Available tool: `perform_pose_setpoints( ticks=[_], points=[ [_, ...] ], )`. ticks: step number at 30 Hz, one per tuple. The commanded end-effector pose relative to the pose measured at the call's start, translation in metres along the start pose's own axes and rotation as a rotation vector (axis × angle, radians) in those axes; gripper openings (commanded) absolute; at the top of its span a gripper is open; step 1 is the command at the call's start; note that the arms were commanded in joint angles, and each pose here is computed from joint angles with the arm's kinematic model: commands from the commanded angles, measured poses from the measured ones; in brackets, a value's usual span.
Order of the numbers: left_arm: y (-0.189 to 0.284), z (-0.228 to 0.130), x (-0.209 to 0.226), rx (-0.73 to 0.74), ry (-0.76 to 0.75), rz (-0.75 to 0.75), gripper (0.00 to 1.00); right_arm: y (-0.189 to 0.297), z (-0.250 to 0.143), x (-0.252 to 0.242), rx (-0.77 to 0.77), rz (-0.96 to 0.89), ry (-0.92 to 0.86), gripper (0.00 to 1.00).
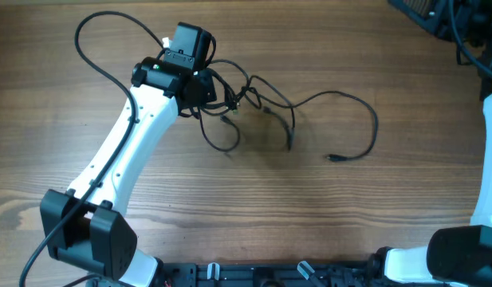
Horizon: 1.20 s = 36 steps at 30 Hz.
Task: Untangle cables
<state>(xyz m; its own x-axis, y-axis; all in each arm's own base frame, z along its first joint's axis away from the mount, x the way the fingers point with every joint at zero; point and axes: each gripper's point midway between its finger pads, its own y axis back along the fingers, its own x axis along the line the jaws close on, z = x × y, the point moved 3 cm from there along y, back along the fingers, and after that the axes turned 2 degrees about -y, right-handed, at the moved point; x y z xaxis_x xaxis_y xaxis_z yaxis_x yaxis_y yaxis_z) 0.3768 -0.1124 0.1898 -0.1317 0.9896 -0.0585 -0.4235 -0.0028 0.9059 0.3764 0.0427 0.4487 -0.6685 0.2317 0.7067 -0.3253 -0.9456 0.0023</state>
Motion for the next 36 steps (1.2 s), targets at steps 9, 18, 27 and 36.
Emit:
perform_pose_setpoints(
  ticks=[9,18,27,36],
  points=[
    [0.023,-0.016,-0.061,0.095,-0.193,-0.439,1.0,0.002,-0.046,-0.089,-0.058,-0.503,-0.24,0.22],
    [0.033,-0.019,-0.062,0.106,-0.265,-0.374,0.84,-0.005,-0.086,-0.116,0.086,-0.799,-0.227,0.48],
    [-0.039,-0.044,-0.06,0.308,-0.258,-0.287,0.54,0.005,-0.1,-0.123,0.123,-0.902,-0.275,0.51],
    [-0.095,-0.063,-0.065,0.427,-0.202,-0.262,0.41,0.005,-0.101,-0.123,0.126,-0.905,-0.279,0.52]
  ],
)
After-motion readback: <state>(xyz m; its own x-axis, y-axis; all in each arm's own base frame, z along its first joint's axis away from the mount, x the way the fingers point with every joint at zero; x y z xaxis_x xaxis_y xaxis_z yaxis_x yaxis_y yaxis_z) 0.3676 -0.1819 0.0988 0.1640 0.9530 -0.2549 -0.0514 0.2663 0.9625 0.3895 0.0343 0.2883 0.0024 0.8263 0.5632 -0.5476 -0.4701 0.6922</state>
